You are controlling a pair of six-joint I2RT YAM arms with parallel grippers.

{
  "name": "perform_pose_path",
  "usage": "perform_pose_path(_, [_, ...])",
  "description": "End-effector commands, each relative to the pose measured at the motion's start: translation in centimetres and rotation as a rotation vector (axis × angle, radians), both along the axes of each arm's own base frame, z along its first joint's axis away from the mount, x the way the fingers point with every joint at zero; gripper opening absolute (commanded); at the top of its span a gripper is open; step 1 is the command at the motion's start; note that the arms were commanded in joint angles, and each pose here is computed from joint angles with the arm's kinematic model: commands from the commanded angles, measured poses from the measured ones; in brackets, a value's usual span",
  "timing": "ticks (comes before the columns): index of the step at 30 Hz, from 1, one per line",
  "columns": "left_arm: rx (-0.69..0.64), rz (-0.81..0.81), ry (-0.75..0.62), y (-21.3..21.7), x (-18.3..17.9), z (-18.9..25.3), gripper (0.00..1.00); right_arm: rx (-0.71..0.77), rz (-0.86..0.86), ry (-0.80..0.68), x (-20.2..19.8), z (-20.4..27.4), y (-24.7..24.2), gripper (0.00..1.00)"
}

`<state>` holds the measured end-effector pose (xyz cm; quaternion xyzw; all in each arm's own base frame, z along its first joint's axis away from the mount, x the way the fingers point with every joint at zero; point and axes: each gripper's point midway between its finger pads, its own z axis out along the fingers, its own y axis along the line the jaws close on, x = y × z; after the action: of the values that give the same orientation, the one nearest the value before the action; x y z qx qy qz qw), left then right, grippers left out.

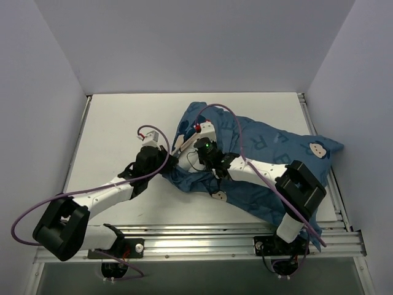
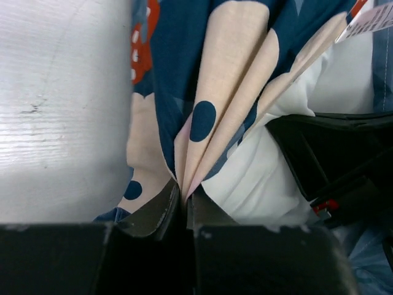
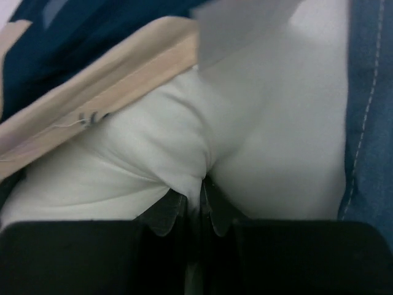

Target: Remove the pillowcase from the pillow

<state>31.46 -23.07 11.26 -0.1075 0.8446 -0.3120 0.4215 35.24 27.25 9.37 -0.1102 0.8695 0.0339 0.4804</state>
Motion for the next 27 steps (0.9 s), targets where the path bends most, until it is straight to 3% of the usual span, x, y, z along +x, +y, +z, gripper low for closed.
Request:
perform_pose_path(1, [0.04,0.05,0.01,1.9,-0.9,0.0,0.09,-0.105,-0.127,0.105,-0.8,-3.9,-5.8,0.0])
perform_pose_path(7, [0.1,0.14,-0.009,4.4,-1.2,0.9,0.18,-0.013,-0.129,0.074,-1.2,-0.2,-7.0,0.0])
perform_pose_path(13, [0.13,0.146,0.026,4.9,-1.7,-0.4,0.18,0.201,-0.025,0.011,-1.4,6.3,-5.8,0.0])
perform_pose_path(19, [0.015,0.089,0.092,2.2,-2.9,-1.6,0.23,0.346,0.023,-0.062,-0.7,11.8,-3.9,0.0])
perform_pose_path(27, [-0.086,-0.033,-0.01,-3.8,-6.4,3.9,0.29,0.414,0.068,-0.031,0.6,11.1,-0.6,0.0])
